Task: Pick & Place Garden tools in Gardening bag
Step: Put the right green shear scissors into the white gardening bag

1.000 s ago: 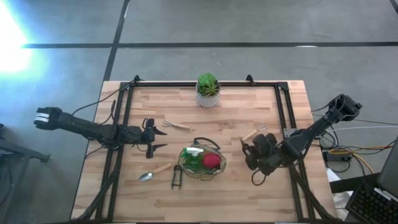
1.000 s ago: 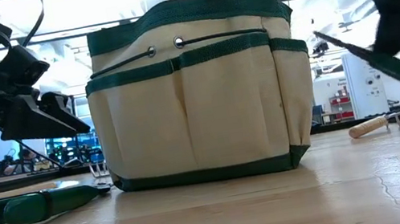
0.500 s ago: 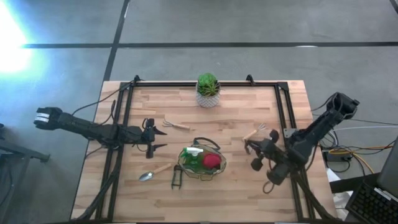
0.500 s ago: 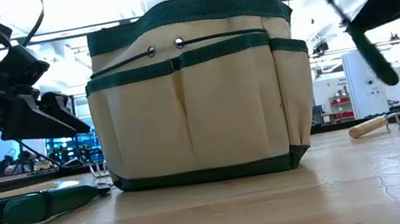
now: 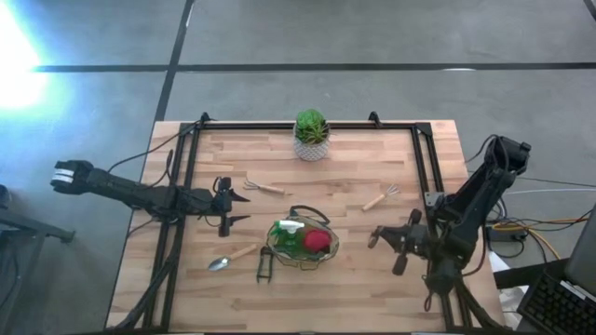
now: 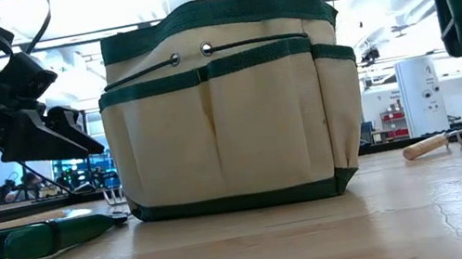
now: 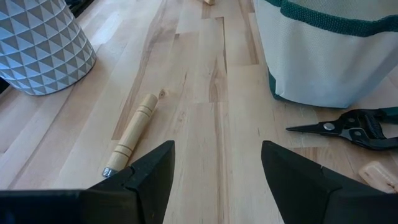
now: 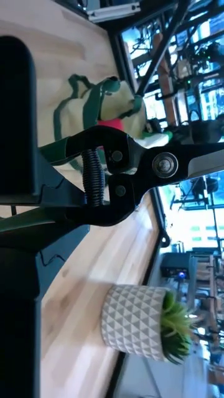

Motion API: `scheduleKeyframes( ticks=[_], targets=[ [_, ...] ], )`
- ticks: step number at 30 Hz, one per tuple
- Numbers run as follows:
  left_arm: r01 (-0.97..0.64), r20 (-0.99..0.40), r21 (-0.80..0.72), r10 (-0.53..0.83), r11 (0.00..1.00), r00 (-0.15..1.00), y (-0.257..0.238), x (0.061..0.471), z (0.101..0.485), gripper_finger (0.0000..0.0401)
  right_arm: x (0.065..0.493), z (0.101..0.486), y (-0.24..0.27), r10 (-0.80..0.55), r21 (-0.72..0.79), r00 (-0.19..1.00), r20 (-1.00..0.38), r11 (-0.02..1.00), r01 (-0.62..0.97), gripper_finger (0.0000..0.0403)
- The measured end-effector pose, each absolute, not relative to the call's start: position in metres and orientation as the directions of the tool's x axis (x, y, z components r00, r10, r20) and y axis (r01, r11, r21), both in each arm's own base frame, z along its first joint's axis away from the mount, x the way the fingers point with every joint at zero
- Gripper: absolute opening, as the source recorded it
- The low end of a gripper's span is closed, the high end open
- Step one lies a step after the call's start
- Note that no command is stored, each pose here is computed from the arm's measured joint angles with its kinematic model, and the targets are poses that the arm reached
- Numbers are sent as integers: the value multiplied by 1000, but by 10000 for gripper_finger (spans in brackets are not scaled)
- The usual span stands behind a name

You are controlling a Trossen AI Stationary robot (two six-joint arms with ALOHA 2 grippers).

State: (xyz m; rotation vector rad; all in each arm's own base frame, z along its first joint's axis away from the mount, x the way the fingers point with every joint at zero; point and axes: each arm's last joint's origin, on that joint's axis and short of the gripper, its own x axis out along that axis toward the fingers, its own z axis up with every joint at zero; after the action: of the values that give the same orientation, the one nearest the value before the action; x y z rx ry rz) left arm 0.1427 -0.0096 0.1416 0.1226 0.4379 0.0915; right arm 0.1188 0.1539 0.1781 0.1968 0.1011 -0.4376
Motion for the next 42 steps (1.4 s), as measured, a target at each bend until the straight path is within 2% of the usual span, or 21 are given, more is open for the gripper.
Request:
scheduleKeyframes(
  ticks=[7,21,28,31,42],
  targets=[
    [-62,-417,138,114,989,902,-10,143,142,241,121,170,158,-382,201,914,-136,893,403,15],
    [-62,-417,138,115,989,902,-10,143,142,241,153,190,161,-263,190,948,-181,936,296,15],
    [-62,-418,138,115,988,901,-10,143,141,241,179,189,164,-120,198,981,-153,969,150,15],
    [-62,-419,138,115,988,901,-10,143,141,241,184,185,165,-129,156,981,-142,976,151,15],
    [-61,-425,140,115,988,898,-10,142,141,241,203,183,153,-199,165,975,-100,963,214,15]
  ],
)
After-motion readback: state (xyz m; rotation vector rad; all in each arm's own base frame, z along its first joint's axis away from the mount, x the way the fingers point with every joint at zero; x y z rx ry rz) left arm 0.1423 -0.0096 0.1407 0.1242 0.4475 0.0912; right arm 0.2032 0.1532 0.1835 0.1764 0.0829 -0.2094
